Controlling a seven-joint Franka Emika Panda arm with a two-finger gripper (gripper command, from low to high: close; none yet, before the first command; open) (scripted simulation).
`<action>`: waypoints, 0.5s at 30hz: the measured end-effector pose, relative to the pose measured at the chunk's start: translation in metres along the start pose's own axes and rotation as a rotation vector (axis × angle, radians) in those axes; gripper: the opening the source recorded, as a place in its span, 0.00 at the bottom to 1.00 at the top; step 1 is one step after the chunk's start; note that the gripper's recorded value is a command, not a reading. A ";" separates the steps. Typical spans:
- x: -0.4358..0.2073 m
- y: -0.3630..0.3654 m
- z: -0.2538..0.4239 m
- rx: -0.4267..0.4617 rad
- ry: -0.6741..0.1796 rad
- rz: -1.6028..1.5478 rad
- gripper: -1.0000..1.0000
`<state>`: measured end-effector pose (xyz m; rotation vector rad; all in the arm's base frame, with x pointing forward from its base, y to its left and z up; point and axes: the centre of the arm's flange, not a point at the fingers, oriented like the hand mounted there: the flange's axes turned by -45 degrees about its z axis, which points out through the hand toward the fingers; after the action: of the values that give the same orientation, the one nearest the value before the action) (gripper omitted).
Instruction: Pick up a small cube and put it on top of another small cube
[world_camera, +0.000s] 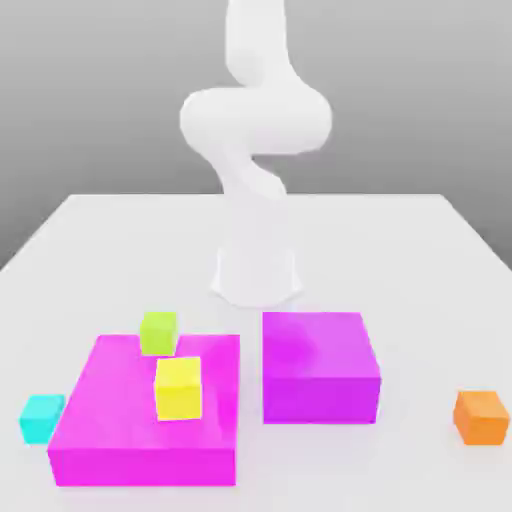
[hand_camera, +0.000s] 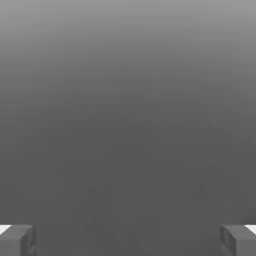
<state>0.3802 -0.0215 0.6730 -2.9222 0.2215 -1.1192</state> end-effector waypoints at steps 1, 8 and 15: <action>0.000 0.010 0.022 -0.022 -0.028 0.051 0.50; -0.030 0.089 0.155 -0.171 -0.199 0.397 0.50; -0.105 0.179 0.262 -0.320 -0.350 0.752 0.50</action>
<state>0.4540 -0.1965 0.3984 -2.7523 1.4376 -0.4803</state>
